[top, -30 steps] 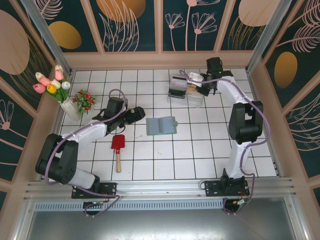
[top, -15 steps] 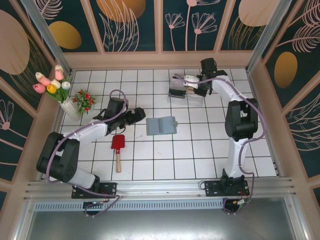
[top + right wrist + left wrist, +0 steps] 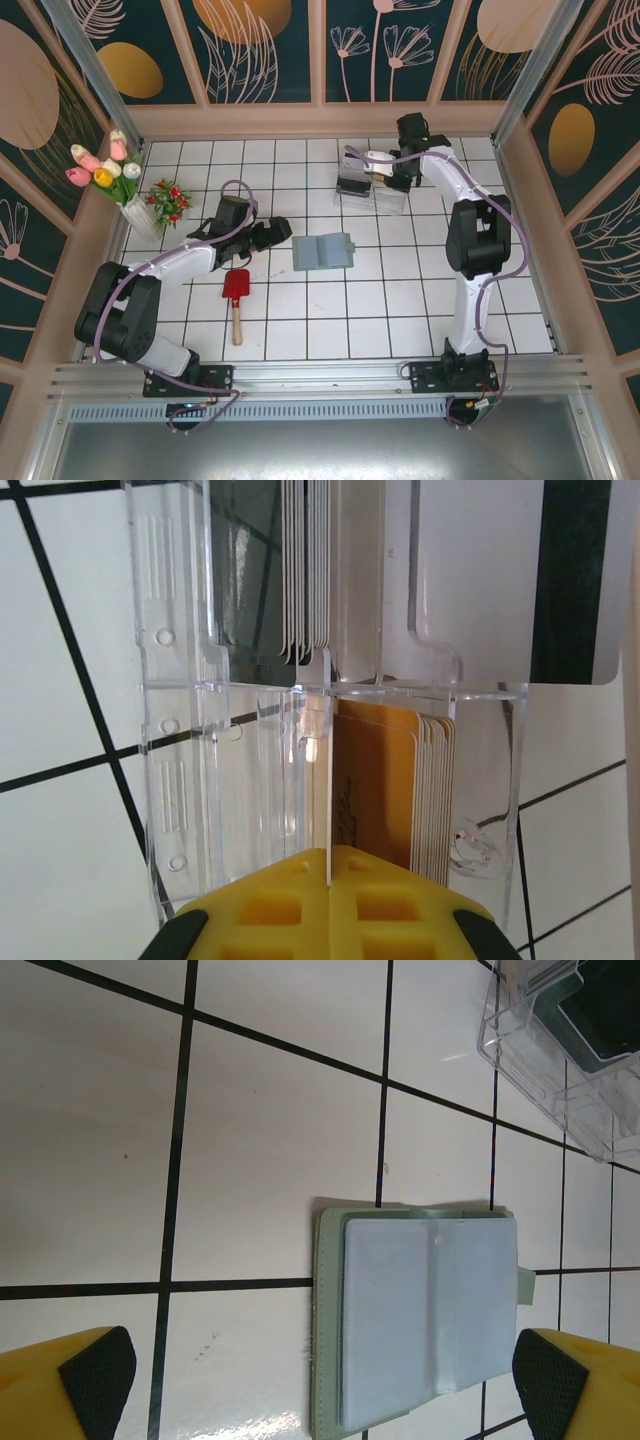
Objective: Take the credit cards out of the card holder
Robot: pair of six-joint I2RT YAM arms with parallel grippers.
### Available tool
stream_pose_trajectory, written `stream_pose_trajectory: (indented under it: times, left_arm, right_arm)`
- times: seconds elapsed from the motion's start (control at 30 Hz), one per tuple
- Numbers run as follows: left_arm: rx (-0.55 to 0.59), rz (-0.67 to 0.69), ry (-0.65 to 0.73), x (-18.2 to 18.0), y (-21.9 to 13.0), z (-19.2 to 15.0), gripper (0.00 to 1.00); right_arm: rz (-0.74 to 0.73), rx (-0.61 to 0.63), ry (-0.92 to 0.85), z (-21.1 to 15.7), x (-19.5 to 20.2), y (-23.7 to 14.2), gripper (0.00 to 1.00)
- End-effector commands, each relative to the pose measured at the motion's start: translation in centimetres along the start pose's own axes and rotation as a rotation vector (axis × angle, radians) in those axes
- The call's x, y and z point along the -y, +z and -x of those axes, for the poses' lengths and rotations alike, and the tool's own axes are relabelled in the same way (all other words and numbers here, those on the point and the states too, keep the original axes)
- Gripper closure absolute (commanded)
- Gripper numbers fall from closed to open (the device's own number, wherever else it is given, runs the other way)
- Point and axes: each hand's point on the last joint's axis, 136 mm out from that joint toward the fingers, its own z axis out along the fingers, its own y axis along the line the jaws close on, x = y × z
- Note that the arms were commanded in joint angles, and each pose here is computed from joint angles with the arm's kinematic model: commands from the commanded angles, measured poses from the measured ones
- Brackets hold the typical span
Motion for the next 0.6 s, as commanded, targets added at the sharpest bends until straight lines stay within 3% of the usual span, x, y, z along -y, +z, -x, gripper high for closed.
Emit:
stream_pose_trajectory:
  times: [0.0, 0.57]
  left_arm:
    - [-0.011, -0.001, 0.016, 0.0, 0.2, -0.1, 0.02]
    - [-0.021, 0.003, 0.015, -0.2, 0.5, -0.3, 0.01]
  right_arm:
    - [0.102, 0.033, 0.001, 1.2, -2.1, 0.1, 1.0]
    - [-0.02, -0.032, 0.006, -0.5, 0.7, -0.2, 1.0]
